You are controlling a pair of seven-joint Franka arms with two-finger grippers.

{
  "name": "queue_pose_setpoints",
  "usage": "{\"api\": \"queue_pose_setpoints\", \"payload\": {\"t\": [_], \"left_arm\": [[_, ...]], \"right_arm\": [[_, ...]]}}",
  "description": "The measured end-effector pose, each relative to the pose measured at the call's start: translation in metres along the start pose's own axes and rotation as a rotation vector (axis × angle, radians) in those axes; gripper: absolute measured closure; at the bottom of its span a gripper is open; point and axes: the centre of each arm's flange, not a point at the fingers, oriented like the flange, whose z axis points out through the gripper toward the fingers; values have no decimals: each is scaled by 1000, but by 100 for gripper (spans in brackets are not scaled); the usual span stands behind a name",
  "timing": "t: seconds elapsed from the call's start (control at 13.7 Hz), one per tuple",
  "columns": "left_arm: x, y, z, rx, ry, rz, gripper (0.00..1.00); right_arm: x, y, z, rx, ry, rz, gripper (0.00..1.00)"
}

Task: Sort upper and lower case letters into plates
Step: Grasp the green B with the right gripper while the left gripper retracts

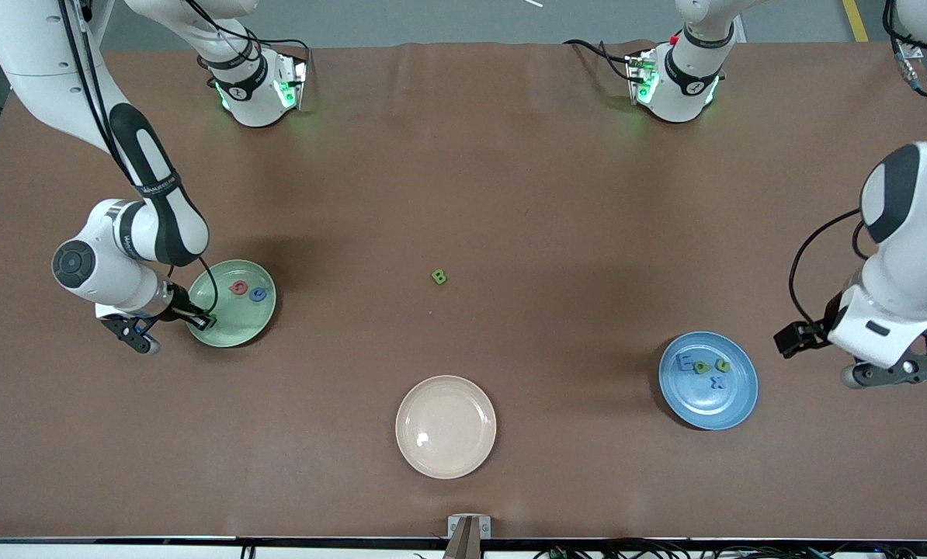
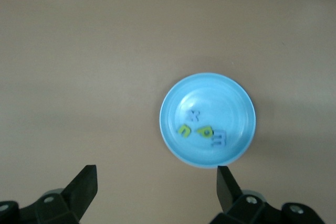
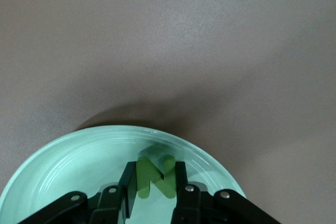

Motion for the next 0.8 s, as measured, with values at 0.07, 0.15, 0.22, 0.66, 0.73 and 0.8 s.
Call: {"api": "queue_pose_setpoints", "payload": {"t": [0.07, 0.15, 0.22, 0.66, 0.73, 0.8], "left_arm": [[-5, 1, -19, -6, -20, 18, 0], [-11, 2, -38, -19, -38, 35, 0], [-17, 2, -56, -35, -53, 54, 0], [-69, -19, -139, -125, -137, 139, 0], [-77, -23, -148, -135, -146, 134, 0], [-85, -25, -154, -138, -149, 129, 0]], "right_arm": [[-1, -1, 0, 1, -1, -2, 63], [-2, -2, 0, 1, -3, -4, 62], [-3, -3, 1, -2, -11, -6, 58], [-27, -77, -49, -39, -98, 70, 0], [-42, -107, -60, -38, -88, 104, 0], [-62, -138, -68, -34, -74, 137, 0]]}}
